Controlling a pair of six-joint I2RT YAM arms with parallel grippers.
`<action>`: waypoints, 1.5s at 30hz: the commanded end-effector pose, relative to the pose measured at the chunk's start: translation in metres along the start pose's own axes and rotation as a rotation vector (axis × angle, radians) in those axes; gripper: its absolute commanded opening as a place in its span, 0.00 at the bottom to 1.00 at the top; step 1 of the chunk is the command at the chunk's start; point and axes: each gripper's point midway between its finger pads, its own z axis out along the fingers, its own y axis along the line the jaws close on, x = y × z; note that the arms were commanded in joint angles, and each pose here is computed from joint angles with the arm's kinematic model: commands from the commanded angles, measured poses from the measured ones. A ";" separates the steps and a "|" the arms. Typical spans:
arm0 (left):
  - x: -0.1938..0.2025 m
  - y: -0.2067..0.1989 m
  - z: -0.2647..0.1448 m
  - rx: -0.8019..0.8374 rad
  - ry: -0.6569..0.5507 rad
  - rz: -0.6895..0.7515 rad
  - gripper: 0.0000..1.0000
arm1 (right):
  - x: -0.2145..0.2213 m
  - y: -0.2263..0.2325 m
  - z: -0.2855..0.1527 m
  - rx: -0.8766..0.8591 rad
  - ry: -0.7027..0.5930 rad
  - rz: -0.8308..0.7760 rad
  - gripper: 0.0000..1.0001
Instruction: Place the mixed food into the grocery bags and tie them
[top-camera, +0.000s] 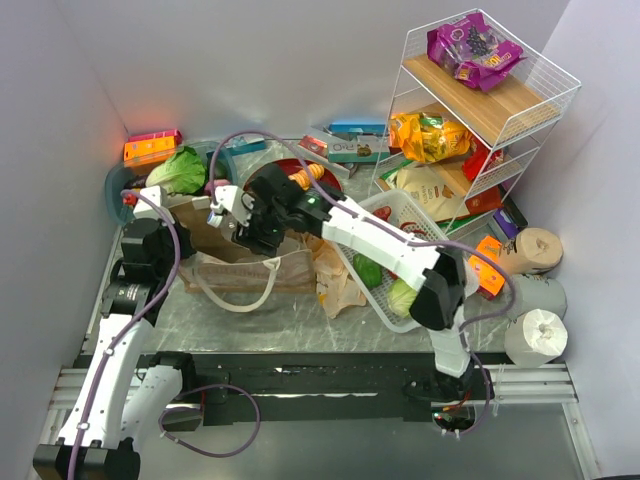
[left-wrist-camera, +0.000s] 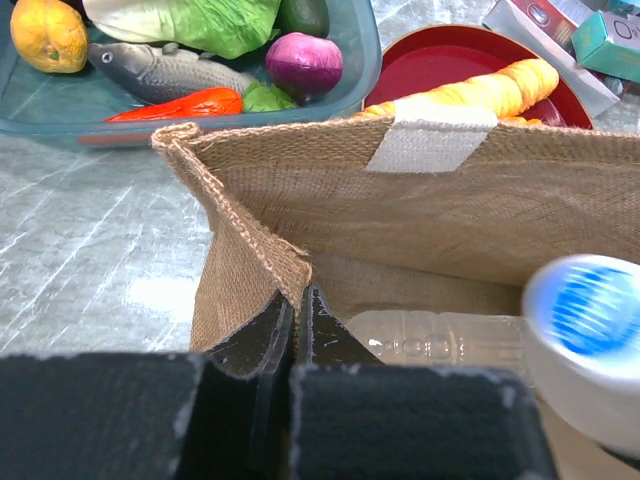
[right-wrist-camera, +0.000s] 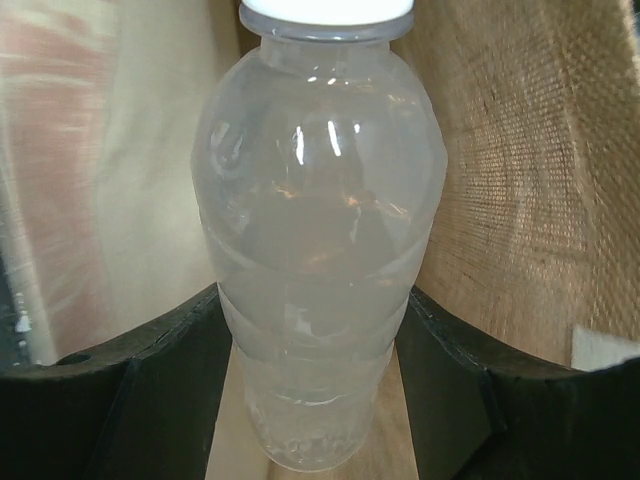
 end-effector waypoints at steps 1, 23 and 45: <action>-0.021 -0.003 -0.004 0.014 -0.089 -0.009 0.01 | -0.003 -0.009 0.027 0.008 0.017 -0.013 0.31; -0.016 -0.008 0.001 0.044 -0.064 -0.005 0.01 | -0.015 0.004 0.027 -0.047 -0.065 0.028 0.99; -0.018 -0.007 0.000 0.035 -0.073 -0.004 0.01 | -0.035 -0.073 -0.253 0.532 -0.577 0.329 0.86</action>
